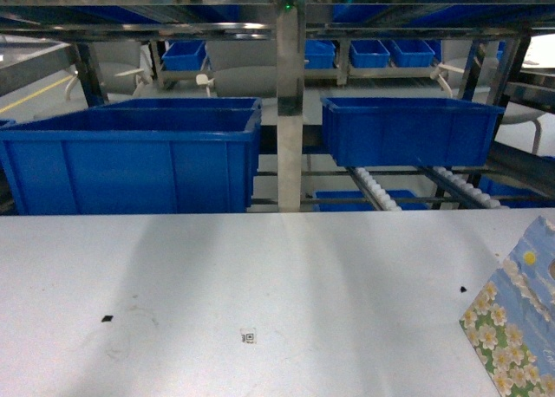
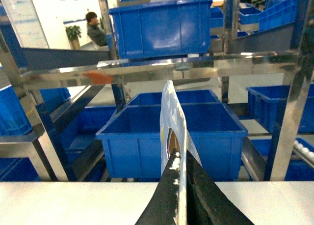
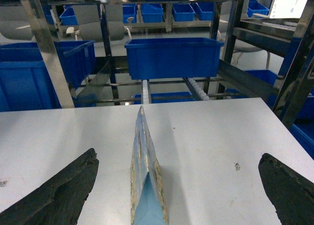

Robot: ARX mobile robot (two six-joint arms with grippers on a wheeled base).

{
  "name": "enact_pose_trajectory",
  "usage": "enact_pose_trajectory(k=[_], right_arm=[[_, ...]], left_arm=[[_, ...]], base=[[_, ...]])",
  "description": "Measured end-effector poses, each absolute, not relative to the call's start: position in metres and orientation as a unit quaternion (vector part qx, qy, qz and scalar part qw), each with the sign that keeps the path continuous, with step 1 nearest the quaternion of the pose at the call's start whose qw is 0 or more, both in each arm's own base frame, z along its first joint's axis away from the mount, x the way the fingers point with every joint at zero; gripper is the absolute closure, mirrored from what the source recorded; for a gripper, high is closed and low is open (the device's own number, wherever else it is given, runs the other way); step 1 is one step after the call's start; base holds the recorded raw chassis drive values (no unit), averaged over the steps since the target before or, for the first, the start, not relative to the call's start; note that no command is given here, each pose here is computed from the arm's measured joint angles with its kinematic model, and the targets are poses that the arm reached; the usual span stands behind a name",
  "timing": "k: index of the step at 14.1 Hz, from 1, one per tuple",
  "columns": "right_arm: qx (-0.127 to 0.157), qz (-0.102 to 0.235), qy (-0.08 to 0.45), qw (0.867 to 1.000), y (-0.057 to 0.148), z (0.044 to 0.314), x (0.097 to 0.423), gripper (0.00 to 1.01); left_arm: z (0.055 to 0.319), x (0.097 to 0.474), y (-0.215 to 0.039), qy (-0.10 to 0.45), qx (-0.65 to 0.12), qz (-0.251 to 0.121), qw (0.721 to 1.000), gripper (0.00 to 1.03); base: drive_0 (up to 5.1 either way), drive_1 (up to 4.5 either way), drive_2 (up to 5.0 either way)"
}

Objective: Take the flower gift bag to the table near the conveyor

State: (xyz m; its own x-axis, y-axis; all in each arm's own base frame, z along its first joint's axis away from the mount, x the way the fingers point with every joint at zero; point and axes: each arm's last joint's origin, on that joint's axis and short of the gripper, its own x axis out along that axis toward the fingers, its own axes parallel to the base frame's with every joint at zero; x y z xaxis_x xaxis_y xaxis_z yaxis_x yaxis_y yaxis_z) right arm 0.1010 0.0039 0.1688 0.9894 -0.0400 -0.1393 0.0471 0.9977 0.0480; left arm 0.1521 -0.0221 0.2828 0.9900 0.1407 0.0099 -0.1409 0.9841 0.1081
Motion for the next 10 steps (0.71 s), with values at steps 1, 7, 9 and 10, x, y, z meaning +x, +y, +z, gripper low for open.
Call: enact_pose_trajectory(k=[1, 7, 9, 10], right_arm=[[0.026, -0.022, 0.07, 0.997, 0.004, 0.169, 0.101, 0.03], [0.025, -0.022, 0.07, 0.997, 0.004, 0.169, 0.101, 0.03], [0.026, -0.022, 0.07, 0.997, 0.004, 0.169, 0.101, 0.03], [0.026, -0.022, 0.07, 0.997, 0.004, 0.169, 0.101, 0.03]], left_arm=[[0.276, 0.17, -0.023, 0.005, 0.05, 0.077, 0.996, 1.01], [0.221, 0.277, -0.025, 0.043, 0.015, 0.104, 0.994, 1.01], [0.192, 0.3, -0.028, 0.076, 0.014, 0.098, 0.992, 1.01], [0.183, 0.308, -0.029, 0.085, 0.01, 0.099, 0.991, 1.01]], base=[[0.0, 0.0, 0.0], [0.0, 0.0, 0.0], [0.0, 0.0, 0.0], [0.0, 0.0, 0.0]])
